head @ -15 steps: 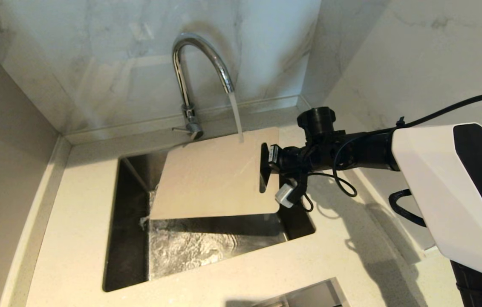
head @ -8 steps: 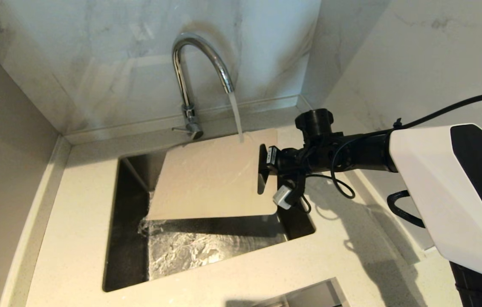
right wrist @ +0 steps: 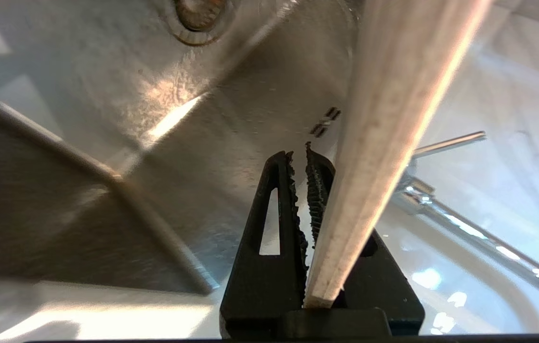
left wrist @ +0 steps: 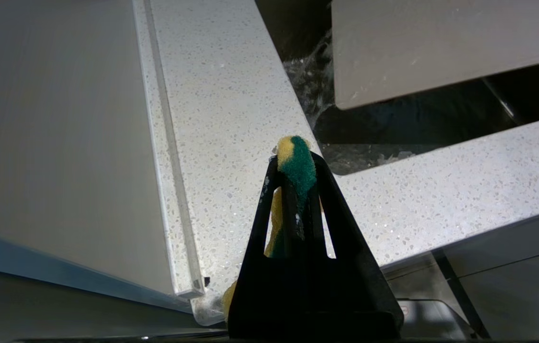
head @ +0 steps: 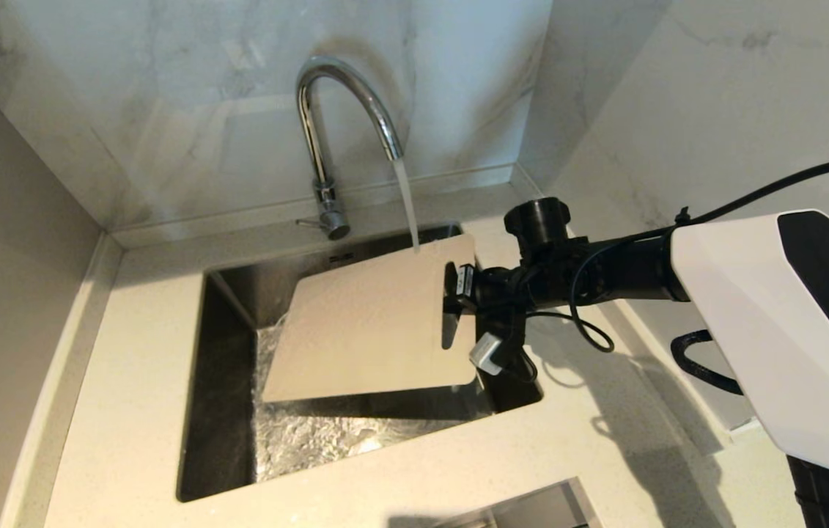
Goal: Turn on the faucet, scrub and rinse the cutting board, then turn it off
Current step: Scrub the cutting board underwater
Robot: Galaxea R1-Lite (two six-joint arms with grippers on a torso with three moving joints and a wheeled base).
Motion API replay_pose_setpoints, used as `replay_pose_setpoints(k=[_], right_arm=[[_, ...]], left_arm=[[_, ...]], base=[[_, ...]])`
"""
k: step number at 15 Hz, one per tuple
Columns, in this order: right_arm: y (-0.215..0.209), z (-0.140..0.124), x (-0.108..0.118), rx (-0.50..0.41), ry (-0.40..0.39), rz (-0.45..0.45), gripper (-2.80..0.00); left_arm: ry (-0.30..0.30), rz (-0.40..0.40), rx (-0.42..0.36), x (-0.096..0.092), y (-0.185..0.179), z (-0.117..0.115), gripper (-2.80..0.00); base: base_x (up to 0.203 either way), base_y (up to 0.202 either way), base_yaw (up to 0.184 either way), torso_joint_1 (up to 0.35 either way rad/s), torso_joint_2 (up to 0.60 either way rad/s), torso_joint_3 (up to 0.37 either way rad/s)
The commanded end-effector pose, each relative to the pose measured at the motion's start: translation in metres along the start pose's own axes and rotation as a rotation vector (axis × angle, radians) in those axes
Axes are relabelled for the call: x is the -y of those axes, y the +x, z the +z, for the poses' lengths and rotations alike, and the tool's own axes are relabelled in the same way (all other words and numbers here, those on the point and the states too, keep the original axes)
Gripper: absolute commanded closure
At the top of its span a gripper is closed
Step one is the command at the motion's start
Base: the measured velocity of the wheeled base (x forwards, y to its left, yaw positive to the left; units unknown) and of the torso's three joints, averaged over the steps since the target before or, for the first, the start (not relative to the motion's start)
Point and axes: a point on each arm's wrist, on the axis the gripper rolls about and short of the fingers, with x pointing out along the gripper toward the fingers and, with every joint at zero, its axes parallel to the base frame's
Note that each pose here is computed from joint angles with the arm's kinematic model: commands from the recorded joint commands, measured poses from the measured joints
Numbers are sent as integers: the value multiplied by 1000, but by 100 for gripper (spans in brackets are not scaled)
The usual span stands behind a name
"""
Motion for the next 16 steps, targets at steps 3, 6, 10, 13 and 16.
replay_pose_setpoints(k=[3,6,10,13,16], right_arm=[[-21,12,13,20,-13,-3,0],[-24,29,18,17,-29,-25,0],[-33,47,30,21,-27,-55,0],[-38,60,29,32,-25,-59,0],[-36,72,25,10,-2,-97,0]], left_arm=[[0,0,0,0,0,0,0],[1,0,0,0,0,0,0],[3,0,0,0,0,0,0],[3,0,0,0,0,0,0],[5,0,0,0,0,0,0]], base=[[0,0,0,0,0,0],[0,0,0,0,0,0],[0,0,0,0,0,0],[0,0,0,0,0,0],[0,0,0,0,0,0]])
